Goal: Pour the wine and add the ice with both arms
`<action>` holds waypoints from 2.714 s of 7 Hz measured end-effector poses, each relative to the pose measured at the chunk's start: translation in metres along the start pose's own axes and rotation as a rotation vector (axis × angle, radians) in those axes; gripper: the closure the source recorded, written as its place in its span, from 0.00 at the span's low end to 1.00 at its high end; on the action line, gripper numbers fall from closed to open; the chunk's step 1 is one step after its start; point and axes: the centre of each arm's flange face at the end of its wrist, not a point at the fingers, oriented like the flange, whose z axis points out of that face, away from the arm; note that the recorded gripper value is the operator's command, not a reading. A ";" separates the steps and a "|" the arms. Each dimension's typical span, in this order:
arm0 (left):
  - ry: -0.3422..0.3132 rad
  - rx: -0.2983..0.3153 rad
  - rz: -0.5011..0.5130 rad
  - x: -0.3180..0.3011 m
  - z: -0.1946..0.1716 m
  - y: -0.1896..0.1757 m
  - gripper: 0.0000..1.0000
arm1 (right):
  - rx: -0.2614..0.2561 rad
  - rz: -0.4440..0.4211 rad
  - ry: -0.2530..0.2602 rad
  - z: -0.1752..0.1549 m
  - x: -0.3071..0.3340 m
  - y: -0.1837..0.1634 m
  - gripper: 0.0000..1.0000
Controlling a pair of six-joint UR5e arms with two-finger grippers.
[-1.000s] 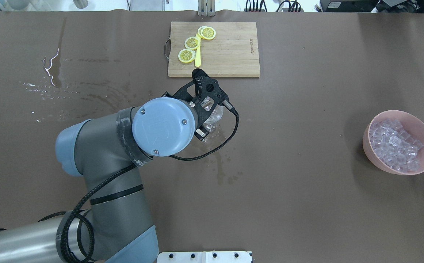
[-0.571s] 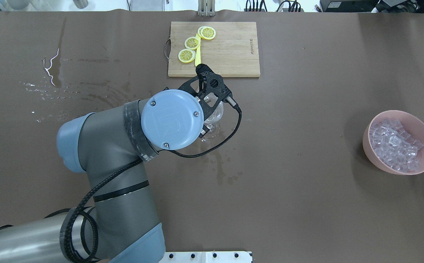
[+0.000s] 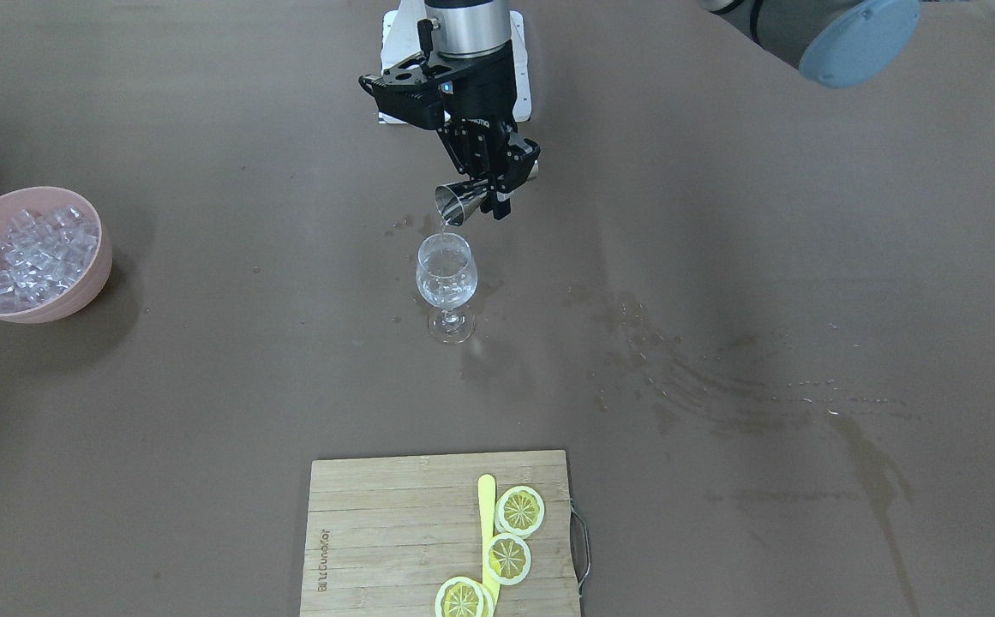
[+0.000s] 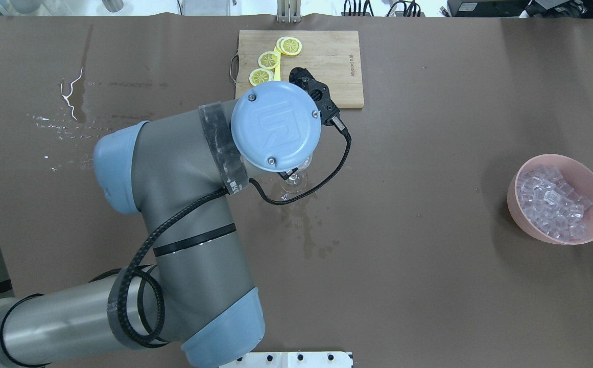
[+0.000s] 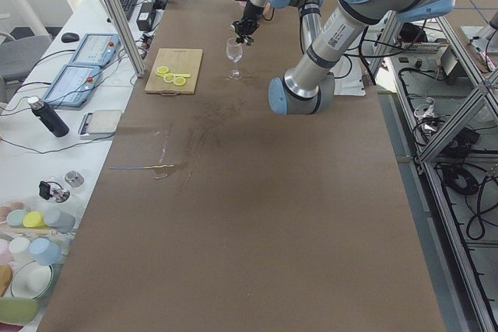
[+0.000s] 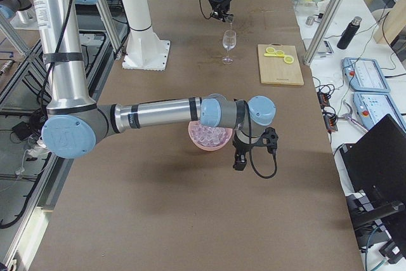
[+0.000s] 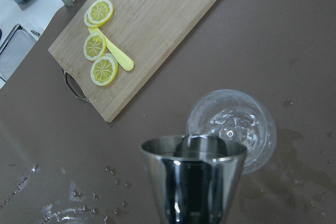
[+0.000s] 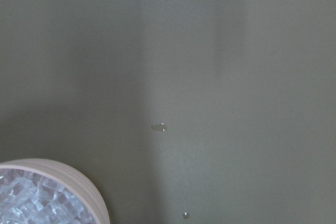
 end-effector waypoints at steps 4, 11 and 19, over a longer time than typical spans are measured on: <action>-0.029 -0.085 0.060 -0.007 -0.013 -0.016 1.00 | 0.001 0.007 0.000 0.000 0.000 -0.001 0.00; 0.004 0.091 0.001 -0.038 0.001 0.011 1.00 | 0.004 0.012 -0.001 -0.002 -0.003 -0.001 0.00; -0.023 0.520 -0.483 -0.165 0.093 0.141 1.00 | 0.045 -0.016 -0.004 -0.021 -0.022 0.006 0.00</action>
